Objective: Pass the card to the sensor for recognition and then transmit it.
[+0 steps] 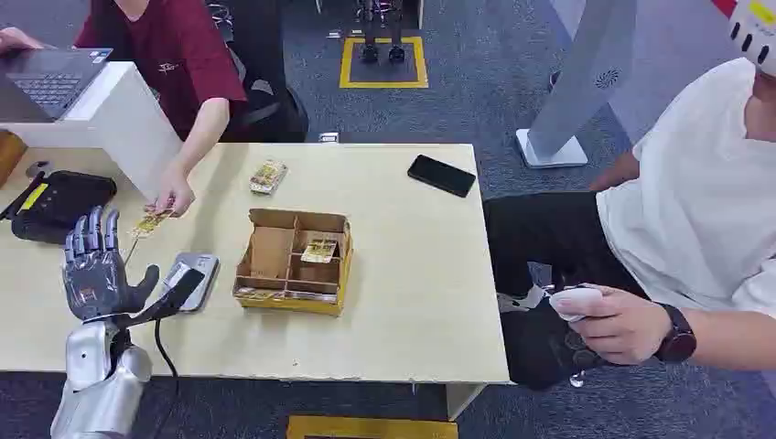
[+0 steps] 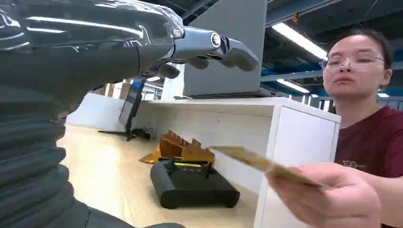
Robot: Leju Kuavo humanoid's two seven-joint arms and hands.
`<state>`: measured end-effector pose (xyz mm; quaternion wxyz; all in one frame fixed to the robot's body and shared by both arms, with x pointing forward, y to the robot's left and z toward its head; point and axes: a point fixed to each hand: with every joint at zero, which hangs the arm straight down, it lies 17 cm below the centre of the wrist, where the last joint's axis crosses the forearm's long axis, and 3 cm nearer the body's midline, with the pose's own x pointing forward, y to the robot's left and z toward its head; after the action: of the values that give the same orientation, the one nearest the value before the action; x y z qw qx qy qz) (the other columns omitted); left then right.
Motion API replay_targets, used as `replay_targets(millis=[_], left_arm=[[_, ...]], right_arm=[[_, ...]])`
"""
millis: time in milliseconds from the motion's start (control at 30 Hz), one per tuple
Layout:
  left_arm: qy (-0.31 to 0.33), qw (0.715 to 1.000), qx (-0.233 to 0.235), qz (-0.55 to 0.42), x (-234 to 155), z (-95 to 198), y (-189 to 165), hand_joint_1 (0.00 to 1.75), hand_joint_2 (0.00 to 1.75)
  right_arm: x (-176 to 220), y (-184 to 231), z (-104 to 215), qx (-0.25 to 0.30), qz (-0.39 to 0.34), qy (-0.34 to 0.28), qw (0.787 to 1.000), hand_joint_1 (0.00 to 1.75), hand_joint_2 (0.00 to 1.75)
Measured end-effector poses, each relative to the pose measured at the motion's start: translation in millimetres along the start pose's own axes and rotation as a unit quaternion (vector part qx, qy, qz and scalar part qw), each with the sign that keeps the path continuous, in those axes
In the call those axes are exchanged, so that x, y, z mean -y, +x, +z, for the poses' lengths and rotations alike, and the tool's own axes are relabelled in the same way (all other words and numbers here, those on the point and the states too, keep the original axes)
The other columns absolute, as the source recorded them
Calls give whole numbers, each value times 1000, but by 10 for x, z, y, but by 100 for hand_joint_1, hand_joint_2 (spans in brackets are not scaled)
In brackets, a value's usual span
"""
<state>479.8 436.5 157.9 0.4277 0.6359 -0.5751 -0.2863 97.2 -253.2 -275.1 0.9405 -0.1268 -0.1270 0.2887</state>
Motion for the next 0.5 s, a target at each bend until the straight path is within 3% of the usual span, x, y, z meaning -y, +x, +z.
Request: replay_targets(millis=[333, 367, 400, 433, 500], left_arm=[[1, 1000, 0, 4, -6, -7, 3, 0, 175], [2, 1000, 0, 7, -8, -7, 4, 141, 175], [2, 1000, 0, 9, -9, -7, 7, 152, 175], [2, 1000, 0, 11, -10, -7, 5, 175, 175], [3, 1000, 0, 15, -13, -8, 7, 175, 175]], right_arm=[[0, -5, 0, -1, 0, 0, 1000, 0, 175], [0, -5, 0, -1, 0, 0, 1000, 0, 175], [0, -5, 0, -1, 0, 0, 1000, 0, 175], [0, -5, 0, -1, 0, 0, 1000, 0, 175], [0, -5, 0, -1, 0, 0, 1000, 0, 175]])
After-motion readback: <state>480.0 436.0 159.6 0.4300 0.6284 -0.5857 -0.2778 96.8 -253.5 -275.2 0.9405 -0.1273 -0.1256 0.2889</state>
